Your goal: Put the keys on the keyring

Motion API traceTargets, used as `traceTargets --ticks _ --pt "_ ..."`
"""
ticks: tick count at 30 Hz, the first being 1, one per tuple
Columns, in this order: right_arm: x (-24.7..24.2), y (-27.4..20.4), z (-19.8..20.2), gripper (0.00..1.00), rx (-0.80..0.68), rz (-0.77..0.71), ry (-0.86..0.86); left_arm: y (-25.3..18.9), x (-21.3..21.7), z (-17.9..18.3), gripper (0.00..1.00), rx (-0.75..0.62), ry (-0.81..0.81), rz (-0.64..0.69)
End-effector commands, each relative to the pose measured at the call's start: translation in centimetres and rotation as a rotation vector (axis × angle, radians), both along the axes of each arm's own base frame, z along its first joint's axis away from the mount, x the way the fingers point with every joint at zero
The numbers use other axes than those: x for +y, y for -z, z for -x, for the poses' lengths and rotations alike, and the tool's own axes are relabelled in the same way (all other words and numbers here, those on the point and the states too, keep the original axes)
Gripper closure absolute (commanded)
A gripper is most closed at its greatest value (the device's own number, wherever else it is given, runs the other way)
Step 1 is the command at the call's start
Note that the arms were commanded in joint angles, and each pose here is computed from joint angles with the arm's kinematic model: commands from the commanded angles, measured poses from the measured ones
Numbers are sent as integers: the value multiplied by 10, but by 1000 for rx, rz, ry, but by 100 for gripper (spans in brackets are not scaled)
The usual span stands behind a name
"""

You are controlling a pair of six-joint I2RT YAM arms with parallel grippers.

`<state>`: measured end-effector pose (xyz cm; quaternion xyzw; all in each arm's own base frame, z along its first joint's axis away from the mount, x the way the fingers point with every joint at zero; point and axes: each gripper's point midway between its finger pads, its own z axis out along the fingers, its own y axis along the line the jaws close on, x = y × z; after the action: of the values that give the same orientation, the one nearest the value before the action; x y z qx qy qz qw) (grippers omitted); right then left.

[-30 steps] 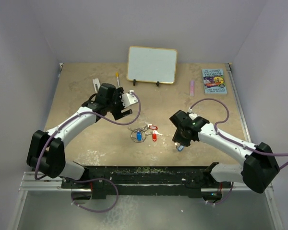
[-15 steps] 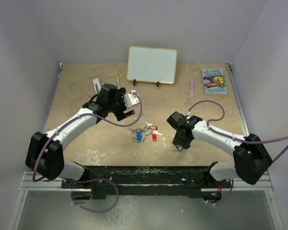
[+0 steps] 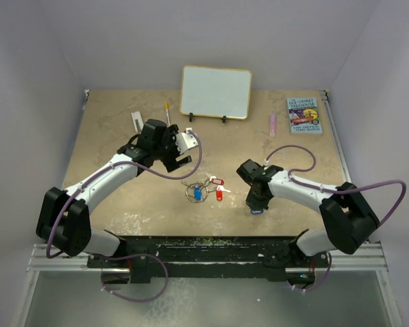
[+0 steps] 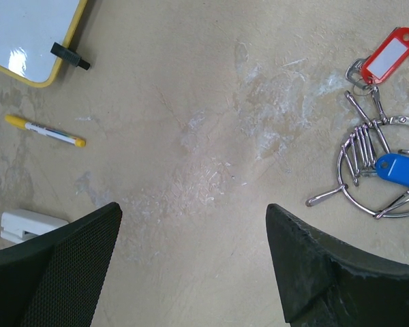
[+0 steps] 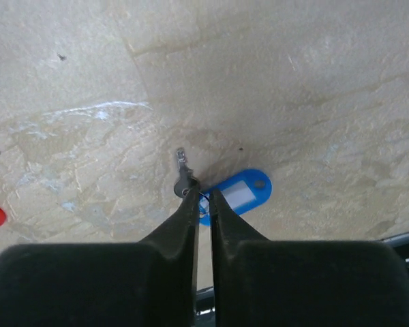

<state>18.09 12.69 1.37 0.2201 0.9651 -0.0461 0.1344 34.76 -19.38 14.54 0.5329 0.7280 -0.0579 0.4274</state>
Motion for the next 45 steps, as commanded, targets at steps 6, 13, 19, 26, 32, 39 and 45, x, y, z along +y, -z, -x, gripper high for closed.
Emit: traceTargets --ticks 6,13,19,26,32,39,45 --pt "-1 -12 -24 100 -64 54 -16 -16 -5 -10 10 -63 -21 43" --pt "42 -83 -78 100 -280 -46 -111 -20 -5 -14 10 -57 -52 70" --pt "97 -110 -130 100 -382 -141 -252 -27 2 -25 9 -53 -137 139" --pt "77 -101 -121 84 -331 -117 -150 -40 -31 -4 9 112 -58 340" --pt "0 -134 -126 52 -513 -220 26 -33 -119 48 2 257 161 580" --pt "-47 -171 -160 41 -673 -151 29 11 -203 83 2 28 292 573" --pt "-66 -188 -189 41 -715 -129 -12 20 -252 105 2 -195 345 733"
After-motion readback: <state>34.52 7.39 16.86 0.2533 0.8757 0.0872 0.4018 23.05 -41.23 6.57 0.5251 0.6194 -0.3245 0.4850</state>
